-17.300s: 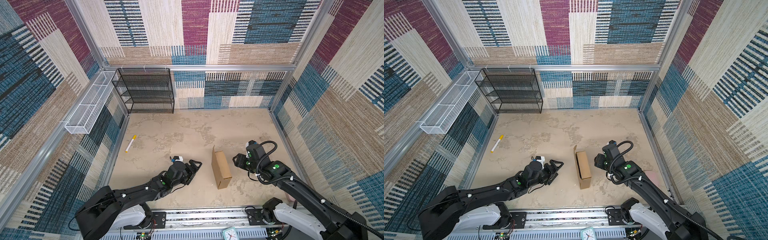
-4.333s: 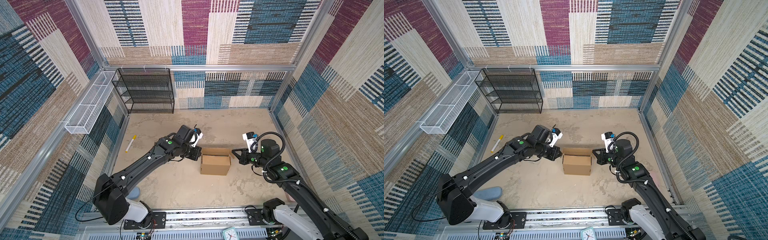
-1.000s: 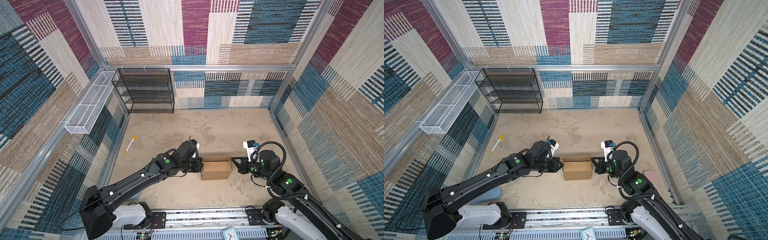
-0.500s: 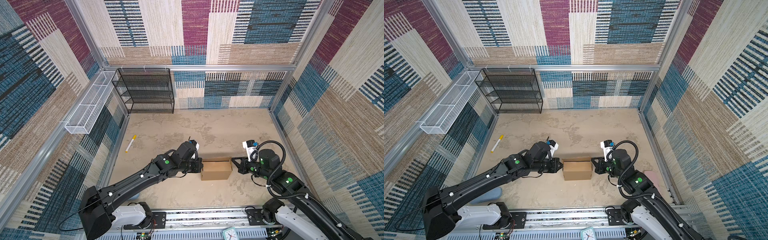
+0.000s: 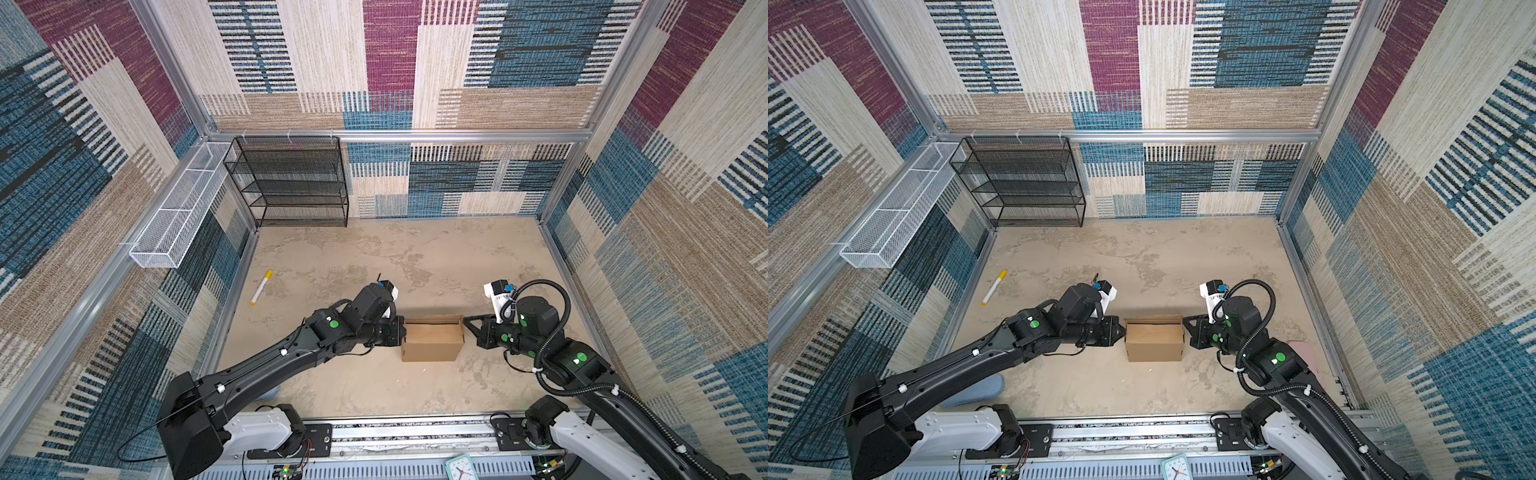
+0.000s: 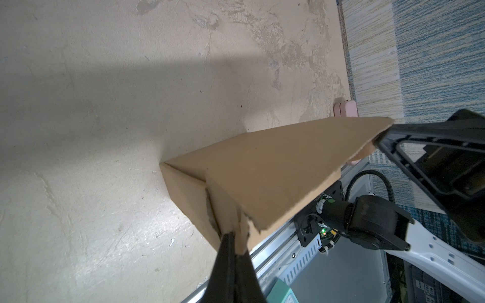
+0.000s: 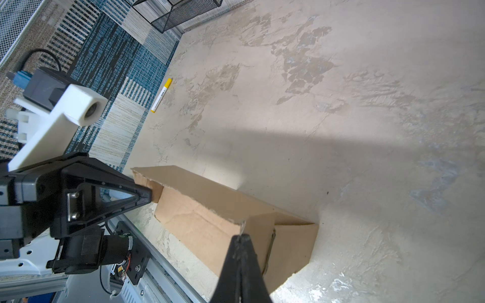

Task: Assemble paper box
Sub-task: Fold and tuck the lid into the gap.

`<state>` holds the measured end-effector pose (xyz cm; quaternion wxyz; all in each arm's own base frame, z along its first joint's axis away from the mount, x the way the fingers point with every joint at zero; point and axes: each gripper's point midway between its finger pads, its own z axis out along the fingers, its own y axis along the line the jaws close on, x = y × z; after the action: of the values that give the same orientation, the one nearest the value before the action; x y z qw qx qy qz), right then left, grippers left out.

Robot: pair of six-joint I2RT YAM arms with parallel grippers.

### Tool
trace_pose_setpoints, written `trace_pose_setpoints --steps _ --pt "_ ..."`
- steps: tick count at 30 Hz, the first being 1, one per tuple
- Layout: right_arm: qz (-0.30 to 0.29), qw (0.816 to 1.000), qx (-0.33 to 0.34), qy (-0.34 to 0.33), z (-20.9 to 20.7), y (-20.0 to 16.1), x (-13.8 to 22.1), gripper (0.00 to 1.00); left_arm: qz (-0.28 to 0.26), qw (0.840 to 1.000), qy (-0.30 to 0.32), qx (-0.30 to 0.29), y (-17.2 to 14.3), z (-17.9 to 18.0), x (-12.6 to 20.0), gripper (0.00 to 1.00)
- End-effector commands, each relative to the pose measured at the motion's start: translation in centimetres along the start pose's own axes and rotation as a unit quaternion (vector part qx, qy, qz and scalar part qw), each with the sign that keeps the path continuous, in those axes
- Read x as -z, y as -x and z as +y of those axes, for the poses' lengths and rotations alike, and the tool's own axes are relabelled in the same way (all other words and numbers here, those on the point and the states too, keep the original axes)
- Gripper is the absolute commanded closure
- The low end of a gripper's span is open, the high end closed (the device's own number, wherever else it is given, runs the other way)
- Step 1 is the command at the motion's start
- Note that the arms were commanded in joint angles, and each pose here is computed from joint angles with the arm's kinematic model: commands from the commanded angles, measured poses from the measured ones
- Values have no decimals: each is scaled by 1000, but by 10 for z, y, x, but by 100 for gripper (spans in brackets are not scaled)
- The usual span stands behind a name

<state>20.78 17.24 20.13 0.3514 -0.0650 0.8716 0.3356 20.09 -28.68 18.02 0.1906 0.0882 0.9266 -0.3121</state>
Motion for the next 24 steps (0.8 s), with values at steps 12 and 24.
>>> trace_pose_setpoints --steps 12,24 --pt "26 1000 -3 -2 0 -12 3 100 32 999 30 4 -19 16 1 100" --pt "30 999 -17 -4 0 -24 0 100 34 999 36 10 -27 23 -5 100"
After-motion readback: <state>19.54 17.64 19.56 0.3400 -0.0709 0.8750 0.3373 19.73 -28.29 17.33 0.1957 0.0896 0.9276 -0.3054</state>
